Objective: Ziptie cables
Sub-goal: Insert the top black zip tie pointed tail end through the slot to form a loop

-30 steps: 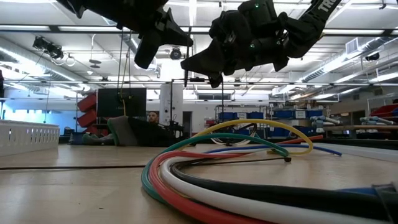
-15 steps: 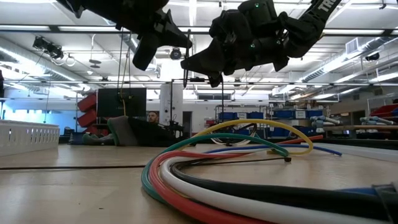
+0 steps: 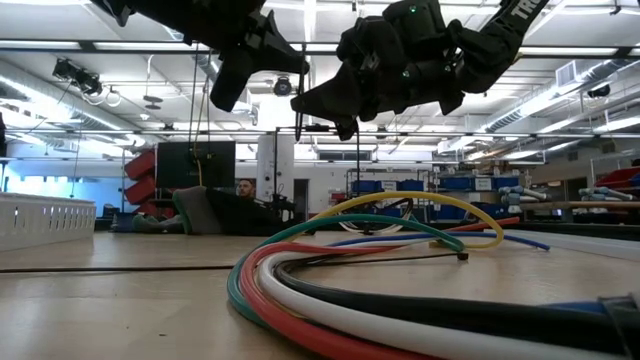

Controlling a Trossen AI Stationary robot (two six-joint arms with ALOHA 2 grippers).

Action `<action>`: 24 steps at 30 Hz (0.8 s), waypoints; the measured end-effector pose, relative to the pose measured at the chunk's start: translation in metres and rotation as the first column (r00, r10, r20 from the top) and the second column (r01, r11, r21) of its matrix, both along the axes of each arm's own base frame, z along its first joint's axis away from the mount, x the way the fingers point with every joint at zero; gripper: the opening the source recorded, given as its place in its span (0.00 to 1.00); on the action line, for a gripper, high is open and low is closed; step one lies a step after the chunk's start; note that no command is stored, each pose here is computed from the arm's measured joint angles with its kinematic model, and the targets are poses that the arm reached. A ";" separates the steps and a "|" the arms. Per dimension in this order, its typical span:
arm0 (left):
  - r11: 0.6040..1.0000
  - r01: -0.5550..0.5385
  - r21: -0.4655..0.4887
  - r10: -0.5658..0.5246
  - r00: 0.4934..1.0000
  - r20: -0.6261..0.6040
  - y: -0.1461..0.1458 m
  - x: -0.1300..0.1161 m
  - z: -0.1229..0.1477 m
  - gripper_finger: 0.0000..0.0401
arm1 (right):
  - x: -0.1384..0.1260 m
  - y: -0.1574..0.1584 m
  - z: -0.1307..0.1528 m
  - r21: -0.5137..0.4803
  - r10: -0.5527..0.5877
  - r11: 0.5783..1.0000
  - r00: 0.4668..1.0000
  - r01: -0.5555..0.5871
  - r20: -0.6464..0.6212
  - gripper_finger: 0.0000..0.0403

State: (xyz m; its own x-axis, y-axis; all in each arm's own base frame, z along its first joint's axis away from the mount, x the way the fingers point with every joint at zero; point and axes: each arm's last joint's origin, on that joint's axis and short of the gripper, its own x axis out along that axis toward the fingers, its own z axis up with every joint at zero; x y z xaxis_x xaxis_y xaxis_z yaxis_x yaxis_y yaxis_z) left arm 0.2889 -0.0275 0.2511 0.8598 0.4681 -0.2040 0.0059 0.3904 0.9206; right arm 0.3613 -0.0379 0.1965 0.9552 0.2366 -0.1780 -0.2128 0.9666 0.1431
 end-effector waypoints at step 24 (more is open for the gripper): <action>0.999 -0.036 0.010 0.036 0.999 0.004 0.001 0.000 0.000 0.00 | 0.000 0.000 0.000 0.009 0.000 1.000 1.000 0.000 -0.002 0.00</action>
